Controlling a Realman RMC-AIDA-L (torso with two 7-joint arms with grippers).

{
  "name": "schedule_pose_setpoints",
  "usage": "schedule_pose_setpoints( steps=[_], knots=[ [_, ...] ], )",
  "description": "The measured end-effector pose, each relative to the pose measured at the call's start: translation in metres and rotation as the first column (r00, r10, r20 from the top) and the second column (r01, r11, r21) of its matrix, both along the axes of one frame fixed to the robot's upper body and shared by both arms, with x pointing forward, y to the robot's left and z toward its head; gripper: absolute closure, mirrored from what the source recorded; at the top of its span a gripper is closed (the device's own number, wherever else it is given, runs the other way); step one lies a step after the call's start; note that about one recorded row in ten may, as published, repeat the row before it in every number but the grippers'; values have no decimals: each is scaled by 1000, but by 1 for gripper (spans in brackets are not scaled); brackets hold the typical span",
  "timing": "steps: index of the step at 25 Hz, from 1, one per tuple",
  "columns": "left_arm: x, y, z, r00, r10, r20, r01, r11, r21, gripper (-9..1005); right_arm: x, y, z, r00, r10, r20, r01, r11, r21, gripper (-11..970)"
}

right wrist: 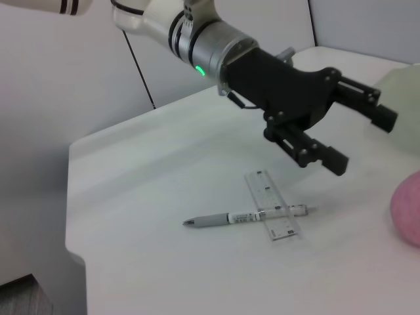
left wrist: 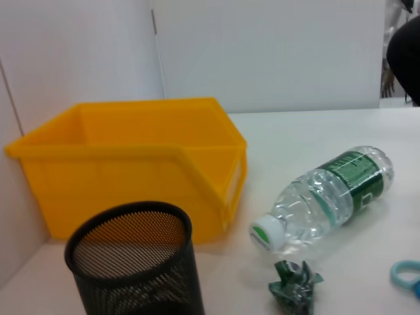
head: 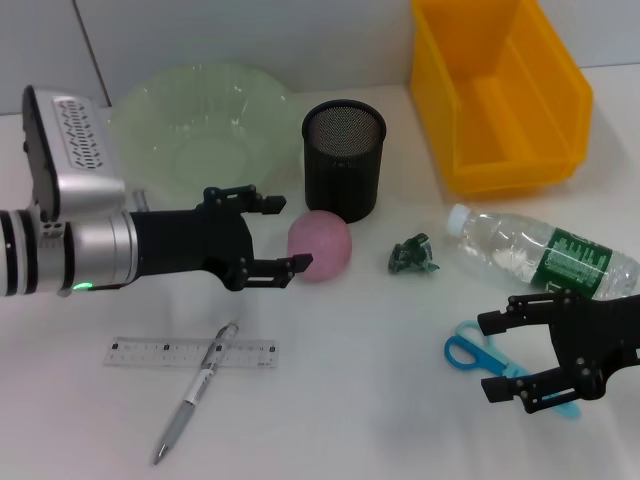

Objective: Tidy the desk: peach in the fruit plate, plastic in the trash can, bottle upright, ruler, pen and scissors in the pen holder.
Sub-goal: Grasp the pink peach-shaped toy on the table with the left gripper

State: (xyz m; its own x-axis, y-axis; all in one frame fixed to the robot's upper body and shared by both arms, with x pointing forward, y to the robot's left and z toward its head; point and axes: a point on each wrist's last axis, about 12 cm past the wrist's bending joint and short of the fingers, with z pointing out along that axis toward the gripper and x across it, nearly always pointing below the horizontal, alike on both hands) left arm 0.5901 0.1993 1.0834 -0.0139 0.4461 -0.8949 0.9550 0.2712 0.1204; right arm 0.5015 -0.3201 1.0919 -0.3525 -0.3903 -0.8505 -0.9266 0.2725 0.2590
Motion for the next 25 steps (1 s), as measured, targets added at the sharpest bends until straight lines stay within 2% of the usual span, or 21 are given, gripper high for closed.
schedule_pose_setpoints(
  steps=[10,16,25],
  knots=[
    [15,-19,0,995,-15,95,6,995,102,297,2,2,-2,1000,-15,-2,15,1000,-9,147],
    [16,-35,-7,992,-30,120,8,984,176,312,3,4,-2,1000,-14,-8,14,1000,-13,149],
    [16,-41,-9,991,-54,126,27,979,201,333,3,4,-3,1000,-13,-11,13,1000,-10,152]
  ],
)
